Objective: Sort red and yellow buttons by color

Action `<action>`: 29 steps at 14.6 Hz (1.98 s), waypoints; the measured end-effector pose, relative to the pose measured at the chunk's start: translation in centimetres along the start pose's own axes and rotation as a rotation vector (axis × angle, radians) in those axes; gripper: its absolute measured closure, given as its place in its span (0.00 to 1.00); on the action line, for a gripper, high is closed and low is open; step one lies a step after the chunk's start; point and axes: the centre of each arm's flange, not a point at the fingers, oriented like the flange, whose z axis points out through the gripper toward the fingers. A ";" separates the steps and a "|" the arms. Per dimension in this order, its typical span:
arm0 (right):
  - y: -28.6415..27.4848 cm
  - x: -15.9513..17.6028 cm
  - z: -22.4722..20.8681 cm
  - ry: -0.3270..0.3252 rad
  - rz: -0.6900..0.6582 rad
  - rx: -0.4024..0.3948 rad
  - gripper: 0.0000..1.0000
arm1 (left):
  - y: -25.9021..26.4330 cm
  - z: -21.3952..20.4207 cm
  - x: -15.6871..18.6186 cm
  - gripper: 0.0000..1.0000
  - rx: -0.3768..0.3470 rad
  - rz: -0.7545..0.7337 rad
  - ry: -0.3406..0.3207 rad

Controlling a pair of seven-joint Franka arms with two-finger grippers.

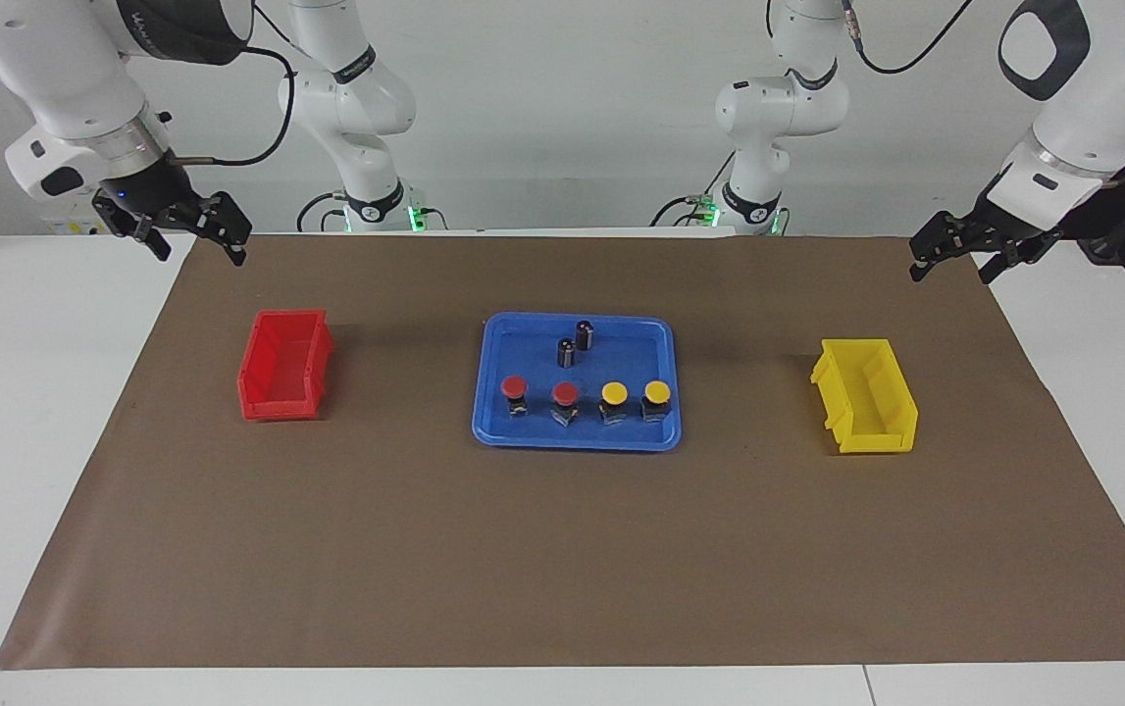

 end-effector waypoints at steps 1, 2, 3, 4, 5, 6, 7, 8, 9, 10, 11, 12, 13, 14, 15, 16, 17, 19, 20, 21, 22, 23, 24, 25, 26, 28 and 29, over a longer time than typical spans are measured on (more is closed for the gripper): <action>0.0 0.0 0.0 0.000 0.000 0.000 0.00 | 0.0 0.0 0.0 0.00 0.000 0.000 0.000; 0.0 0.0 0.0 0.000 0.000 0.000 0.00 | 0.0 0.0 0.0 0.00 0.000 0.000 0.000; 0.0 0.0 0.0 0.000 0.000 0.000 0.00 | 0.0 0.0 0.0 0.00 0.000 0.000 0.000; 0.0 0.0 0.0 0.000 0.000 0.000 0.00 | 0.0 0.0 0.0 0.00 0.000 0.000 0.000; 0.0 0.0 0.0 0.000 0.000 0.000 0.00 | 0.0 0.0 0.0 0.00 0.000 0.000 0.000; 0.0 0.0 0.0 0.000 0.000 0.000 0.00 | 0.0 0.0 0.0 0.00 0.000 0.000 0.000; 0.0 0.0 0.0 0.001 0.000 0.000 0.00 | 0.0 0.0 0.0 0.00 0.000 0.000 0.000; 0.0 0.0 -0.1 0.001 0.000 0.000 0.00 | 0.0 0.0 0.0 0.00 0.000 0.000 0.000; 0.0 -0.1 -0.1 0.001 0.000 0.000 0.00 | 0.0 0.0 0.0 0.00 0.000 0.000 0.000; 0.0 -0.1 -0.1 -0.003 0.000 0.000 0.00 | 0.0 0.0 0.0 0.00 0.000 0.000 0.000; 0.0 -0.3 0.0 -0.014 0.000 0.000 0.00 | 0.0 0.0 0.0 0.00 0.000 0.000 0.000; 0.0 -0.4 0.0 -0.018 0.000 0.000 0.00 | 0.0 0.0 0.0 0.00 0.000 0.000 0.000; -0.1 -0.4 0.0 -0.017 -0.002 0.000 0.00 | 0.0 0.0 0.0 0.00 0.000 0.000 0.000; -0.3 -0.4 -0.1 -0.017 -0.006 -0.001 0.00 | 0.0 0.0 0.0 0.00 0.000 0.000 0.000; -0.7 -0.4 -0.1 -0.017 -0.013 -0.002 0.00 | 0.0 0.0 0.0 0.00 0.000 0.000 0.000; -1.2 -0.4 -0.1 -0.015 -0.023 -0.002 0.00 | 0.0 0.0 0.0 0.00 0.000 0.000 0.000; -1.8 -0.4 -0.1 -0.013 -0.032 -0.003 0.00 | 0.0 0.0 0.0 0.00 0.000 0.000 0.000; -3.1 -0.2 -0.8 0.003 -0.050 -0.004 0.00 | 0.0 0.0 0.0 0.00 0.000 0.000 0.000; -4.3 0.0 -1.5 0.018 -0.055 -0.004 0.00 | 0.0 0.0 0.0 0.00 0.000 0.000 0.000; -5.6 0.3 -2.1 0.032 -0.052 -0.004 0.00 | 0.0 0.0 0.0 0.00 0.000 0.000 0.000; -7.1 0.7 -2.6 0.040 -0.047 -0.003 0.00 | 0.0 0.0 0.0 0.00 0.000 0.000 0.000; -9.0 1.1 -2.7 0.041 -0.043 -0.003 0.00 | 0.0 0.0 0.0 0.00 0.000 0.000 0.000; -11.2 1.5 -2.5 0.040 -0.043 -0.003 0.00 | 0.0 0.0 0.0 0.00 0.000 0.000 0.000; -13.6 1.9 -2.3 0.040 -0.046 -0.003 0.00 | 0.0 0.0 0.0 0.00 0.000 0.000 0.000; -16.2 2.4 -2.1 0.036 -0.048 -0.004 0.00 | 0.0 0.0 0.0 0.00 0.000 0.000 0.000; -22.4 3.2 -0.8 0.034 -0.023 -0.004 0.00 | 0.0 0.0 0.0 0.00 0.000 0.000 0.000; -25.8 3.6 0.3 0.049 -0.002 0.004 0.00 | 0.0 0.0 0.0 0.00 0.000 0.000 0.000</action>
